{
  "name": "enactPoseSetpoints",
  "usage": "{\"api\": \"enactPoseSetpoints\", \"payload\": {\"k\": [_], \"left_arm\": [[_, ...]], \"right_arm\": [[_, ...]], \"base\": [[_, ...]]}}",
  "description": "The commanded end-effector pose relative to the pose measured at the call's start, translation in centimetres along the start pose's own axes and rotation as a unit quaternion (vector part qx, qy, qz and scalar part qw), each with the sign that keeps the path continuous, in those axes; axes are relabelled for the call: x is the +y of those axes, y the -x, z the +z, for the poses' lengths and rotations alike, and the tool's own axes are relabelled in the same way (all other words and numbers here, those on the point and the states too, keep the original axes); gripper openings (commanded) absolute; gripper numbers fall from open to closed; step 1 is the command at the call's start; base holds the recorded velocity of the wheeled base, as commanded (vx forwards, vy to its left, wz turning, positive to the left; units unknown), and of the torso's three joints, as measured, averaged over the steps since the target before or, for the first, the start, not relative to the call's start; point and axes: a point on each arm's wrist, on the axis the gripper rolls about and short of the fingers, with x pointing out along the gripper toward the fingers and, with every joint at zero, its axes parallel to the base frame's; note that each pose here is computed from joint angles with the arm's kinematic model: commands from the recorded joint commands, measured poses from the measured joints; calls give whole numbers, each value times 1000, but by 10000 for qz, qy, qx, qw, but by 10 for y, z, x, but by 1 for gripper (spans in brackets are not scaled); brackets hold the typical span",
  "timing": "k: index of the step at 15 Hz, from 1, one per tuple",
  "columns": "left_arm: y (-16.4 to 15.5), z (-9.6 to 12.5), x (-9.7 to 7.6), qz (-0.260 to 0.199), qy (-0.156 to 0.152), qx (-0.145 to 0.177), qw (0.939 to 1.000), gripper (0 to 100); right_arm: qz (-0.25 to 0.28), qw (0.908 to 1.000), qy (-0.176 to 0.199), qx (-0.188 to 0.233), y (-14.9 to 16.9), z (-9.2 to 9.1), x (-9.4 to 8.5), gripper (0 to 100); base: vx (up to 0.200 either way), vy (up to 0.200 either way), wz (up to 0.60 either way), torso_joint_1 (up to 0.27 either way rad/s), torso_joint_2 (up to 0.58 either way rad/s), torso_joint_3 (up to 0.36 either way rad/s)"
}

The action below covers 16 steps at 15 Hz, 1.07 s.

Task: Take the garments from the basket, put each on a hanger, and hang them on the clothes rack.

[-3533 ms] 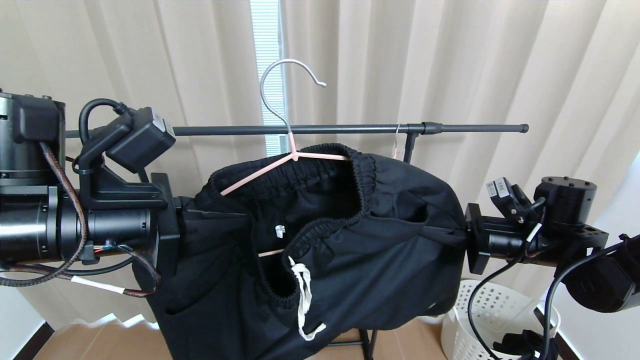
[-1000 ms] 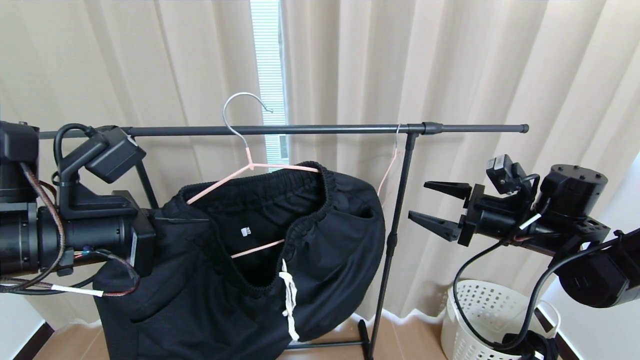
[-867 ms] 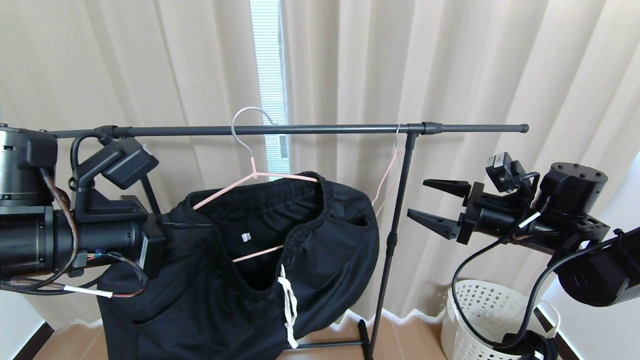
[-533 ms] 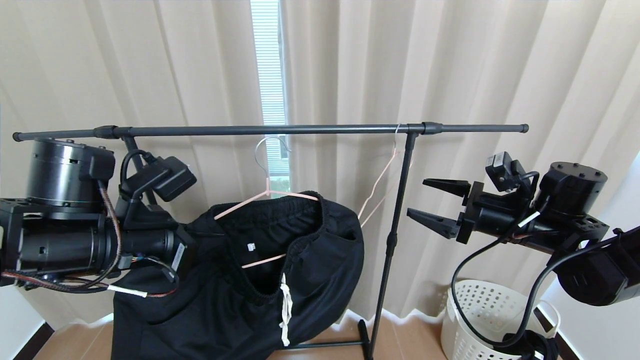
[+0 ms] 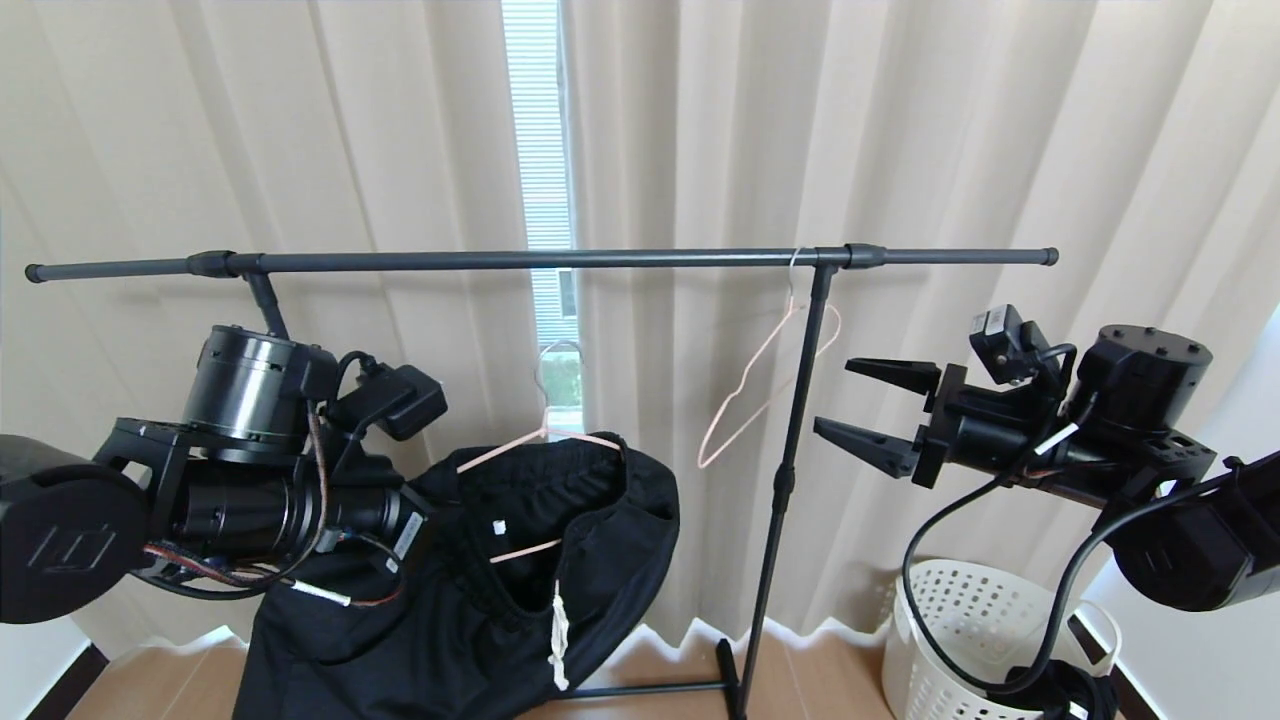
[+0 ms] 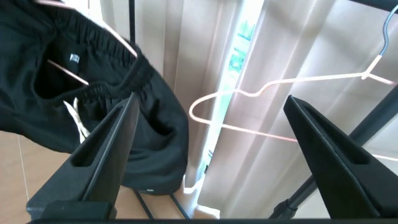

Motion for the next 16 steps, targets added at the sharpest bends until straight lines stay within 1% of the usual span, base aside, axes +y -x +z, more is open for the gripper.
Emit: {"api": "enactPoseSetpoints", "payload": {"k": [1, 4, 5, 6, 7, 8, 9, 11, 12, 13, 14, 15, 16], "left_arm": [[-10, -2, 1, 6, 20, 77, 10000, 0], [-25, 1, 7, 428, 108, -47, 9990, 0], [-33, 6, 10, 635, 219, -286, 9973, 0], [-33, 6, 10, 635, 219, -286, 9973, 0], [-43, 14, 14, 771, 239, -773, 9937, 0], [-46, 17, 16, 815, 226, -935, 9920, 0], [-48, 19, 16, 834, 219, -1000, 9912, 0], [-60, 28, 22, 905, 276, -1181, 9885, 0], [-64, 35, 25, 919, 390, -1271, 9869, 0], [-64, 35, 25, 919, 390, -1271, 9869, 0], [-73, 50, 32, 975, 659, -1462, 9822, 0], [-78, 57, 35, 1031, 757, -1548, 9796, 0], [-82, 62, 37, 1050, 818, -1580, 9784, 0]], "right_arm": [[5, 10000, 2, 2, 0, 0, 0, 100], [8, 10000, -31, 33, -1, -3, -1, 100], [16, 10000, -37, 38, -2, -4, -1, 100], [16, 10000, -37, 38, -2, -4, -1, 100], [16, 10000, -31, 33, -2, -3, -1, 100], [16, 10000, -31, 33, -2, -3, -1, 100], [15, 10000, -25, 28, -2, -3, -1, 100], [15, 10000, -20, 22, -2, -3, 0, 100], [15, 10000, -20, 22, -2, -3, 0, 100], [15, 10000, -20, 22, -2, -3, 0, 100], [15, 10000, -20, 22, -2, -3, 0, 100], [15, 10000, -20, 22, -2, -3, 0, 100], [7, 10000, -20, 23, -1, -3, -1, 100]], "base": [[0, 0, 0, 0, 0, 0], [0, 0, 0, 0, 0, 0], [0, 0, 0, 0, 0, 0], [0, 0, 0, 0, 0, 0], [0, 0, 0, 0, 0, 0], [0, 0, 0, 0, 0, 0], [0, 0, 0, 0, 0, 0], [0, 0, 0, 0, 0, 0], [0, 0, 0, 0, 0, 0], [0, 0, 0, 0, 0, 0], [0, 0, 0, 0, 0, 0], [0, 0, 0, 0, 0, 0], [0, 0, 0, 0, 0, 0]]}}
